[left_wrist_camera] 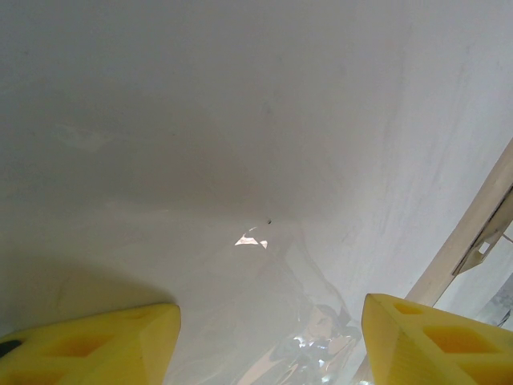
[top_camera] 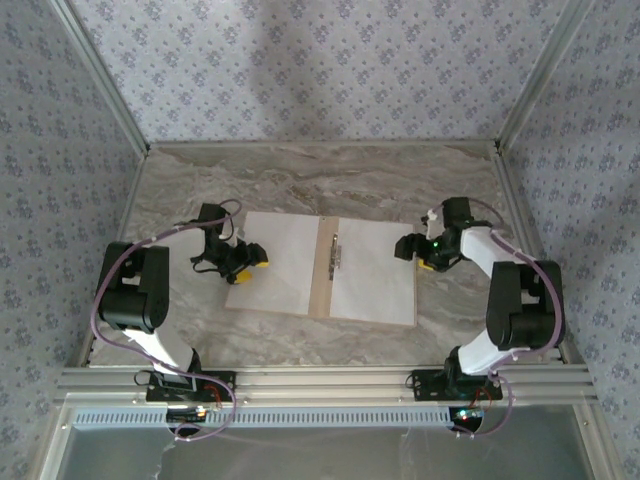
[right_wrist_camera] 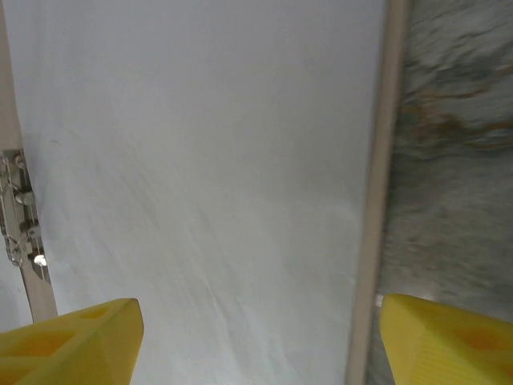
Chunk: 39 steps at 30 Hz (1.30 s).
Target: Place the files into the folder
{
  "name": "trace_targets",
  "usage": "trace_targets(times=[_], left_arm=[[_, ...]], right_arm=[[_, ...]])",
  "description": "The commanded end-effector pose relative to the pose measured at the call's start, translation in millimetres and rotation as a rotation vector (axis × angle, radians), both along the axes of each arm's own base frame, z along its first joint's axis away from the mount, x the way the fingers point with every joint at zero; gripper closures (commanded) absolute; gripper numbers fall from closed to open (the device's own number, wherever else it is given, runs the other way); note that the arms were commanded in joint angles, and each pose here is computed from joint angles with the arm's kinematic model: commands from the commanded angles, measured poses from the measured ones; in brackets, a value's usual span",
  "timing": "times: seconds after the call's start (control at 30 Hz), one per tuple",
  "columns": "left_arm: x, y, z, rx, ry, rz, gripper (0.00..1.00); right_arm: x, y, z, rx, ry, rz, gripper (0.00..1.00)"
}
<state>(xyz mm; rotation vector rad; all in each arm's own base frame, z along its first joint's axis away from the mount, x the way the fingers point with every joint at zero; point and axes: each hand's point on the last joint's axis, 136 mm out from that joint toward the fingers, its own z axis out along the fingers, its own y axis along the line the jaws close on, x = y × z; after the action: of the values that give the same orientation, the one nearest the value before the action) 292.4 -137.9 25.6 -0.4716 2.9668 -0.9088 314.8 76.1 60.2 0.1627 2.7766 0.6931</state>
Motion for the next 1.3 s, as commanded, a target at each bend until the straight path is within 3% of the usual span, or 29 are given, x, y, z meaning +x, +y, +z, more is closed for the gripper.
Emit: trace_targets(times=[0.0, 0.43, 0.9, 1.27], left_arm=[[-25, 28, -46, 0.178, 0.110, -0.004, 0.35], [-23, 26, -37, 0.172, 0.094, -0.002, 0.35], [-12, 24, 25, 0.197, -0.042, 0.019, 0.21], [-37, 26, 7, 0.235, 0.002, 0.029, 0.23]], right_arm=[[6, -13, 24, -0.033, -0.038, -0.050, 0.21], [5, 18, 38, 0.090, -0.114, -0.019, 0.25], [3, 28, 37, 0.121, -0.119, -0.002, 0.25], [2, 33, 44, 0.149, -0.129, 0.008, 0.26]])
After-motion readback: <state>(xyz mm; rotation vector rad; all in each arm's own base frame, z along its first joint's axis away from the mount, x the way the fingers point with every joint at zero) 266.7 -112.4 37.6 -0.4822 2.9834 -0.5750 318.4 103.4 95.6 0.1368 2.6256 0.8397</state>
